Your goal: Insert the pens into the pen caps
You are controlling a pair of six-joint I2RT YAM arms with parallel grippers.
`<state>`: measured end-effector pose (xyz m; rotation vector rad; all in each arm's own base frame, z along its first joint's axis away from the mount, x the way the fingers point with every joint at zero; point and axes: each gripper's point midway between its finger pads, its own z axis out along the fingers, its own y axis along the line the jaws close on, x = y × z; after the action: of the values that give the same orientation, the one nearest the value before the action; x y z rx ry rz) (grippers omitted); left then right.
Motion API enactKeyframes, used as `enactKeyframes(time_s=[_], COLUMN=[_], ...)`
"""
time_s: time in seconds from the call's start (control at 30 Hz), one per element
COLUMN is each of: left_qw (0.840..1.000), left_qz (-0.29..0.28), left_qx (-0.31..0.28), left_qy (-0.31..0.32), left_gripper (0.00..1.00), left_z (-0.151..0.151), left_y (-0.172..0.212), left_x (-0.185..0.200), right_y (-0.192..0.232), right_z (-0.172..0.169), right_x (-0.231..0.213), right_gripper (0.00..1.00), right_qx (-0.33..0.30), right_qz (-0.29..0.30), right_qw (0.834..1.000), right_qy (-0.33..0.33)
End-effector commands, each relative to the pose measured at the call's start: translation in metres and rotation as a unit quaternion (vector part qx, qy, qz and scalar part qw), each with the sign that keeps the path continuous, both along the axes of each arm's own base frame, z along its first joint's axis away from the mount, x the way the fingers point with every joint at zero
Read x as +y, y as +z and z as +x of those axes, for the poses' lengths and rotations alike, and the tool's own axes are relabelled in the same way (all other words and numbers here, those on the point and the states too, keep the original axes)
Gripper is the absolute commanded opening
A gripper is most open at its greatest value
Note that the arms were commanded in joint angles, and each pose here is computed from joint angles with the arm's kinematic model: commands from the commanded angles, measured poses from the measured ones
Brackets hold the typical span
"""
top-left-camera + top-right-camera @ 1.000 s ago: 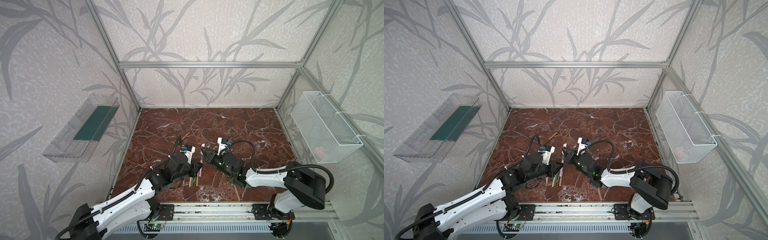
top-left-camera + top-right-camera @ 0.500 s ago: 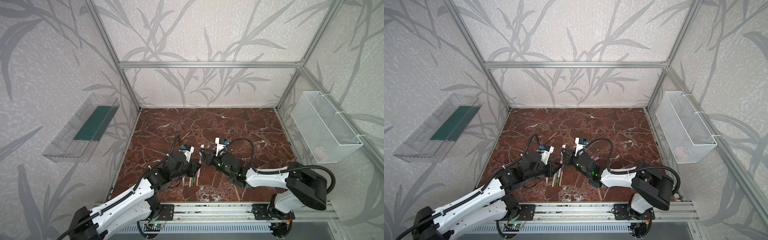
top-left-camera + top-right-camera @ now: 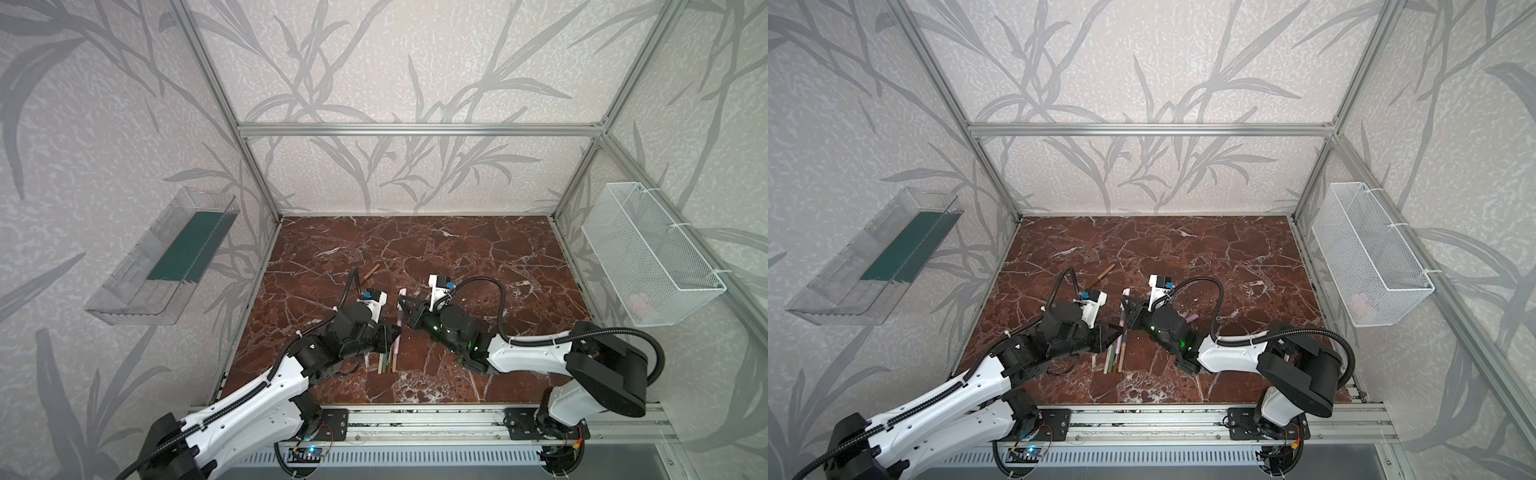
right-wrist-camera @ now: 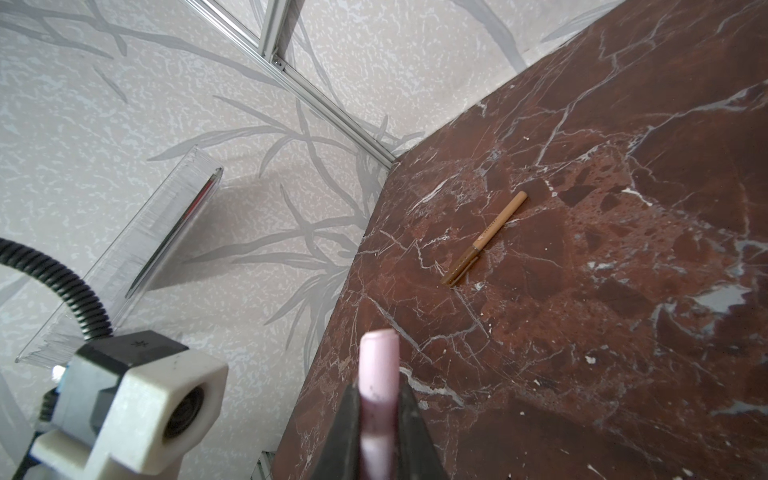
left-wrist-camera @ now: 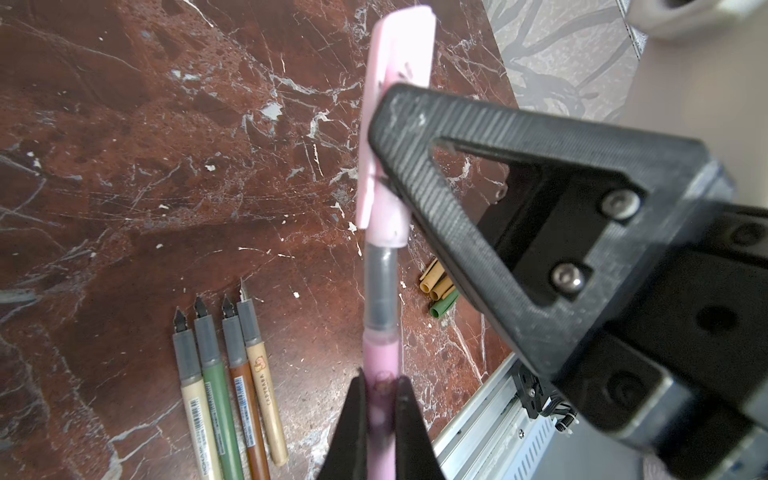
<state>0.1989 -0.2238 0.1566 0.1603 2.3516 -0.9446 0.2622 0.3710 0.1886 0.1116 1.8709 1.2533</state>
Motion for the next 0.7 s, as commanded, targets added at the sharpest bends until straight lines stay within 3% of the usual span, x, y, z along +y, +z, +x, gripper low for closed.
enactKeyframes(time_s=[0.0, 0.27, 0.47, 0.67], left_qw=[0.995, 0.994, 0.995, 0.993], left_qz=[-0.035, -0.031, -0.020, -0.006], left_qx=[-0.078, -0.088, -0.079, -0.085], left_qy=[0.046, 0.051, 0.059, 0.081], left_gripper=[0.00, 0.00, 0.00, 0.00], left_z=[0.028, 0.029, 0.034, 0.038], left_y=[0.049, 0.053, 0.044, 0.043], left_x=[0.002, 0.006, 0.005, 0.014], right_y=[-0.024, -0.028, -0.019, -0.037], right_z=[-0.017, -0.015, -0.025, -0.033], right_x=[0.014, 0.007, 0.016, 0.008], right_gripper=[0.00, 0.00, 0.00, 0.00], right_qx=[0.038, 0.043, 0.039, 0.057], right_qz=[-0.034, -0.061, -0.048, -0.060], right_qw=[0.998, 0.997, 0.996, 0.994], right_qy=[0.039, 0.026, 0.065, 0.073])
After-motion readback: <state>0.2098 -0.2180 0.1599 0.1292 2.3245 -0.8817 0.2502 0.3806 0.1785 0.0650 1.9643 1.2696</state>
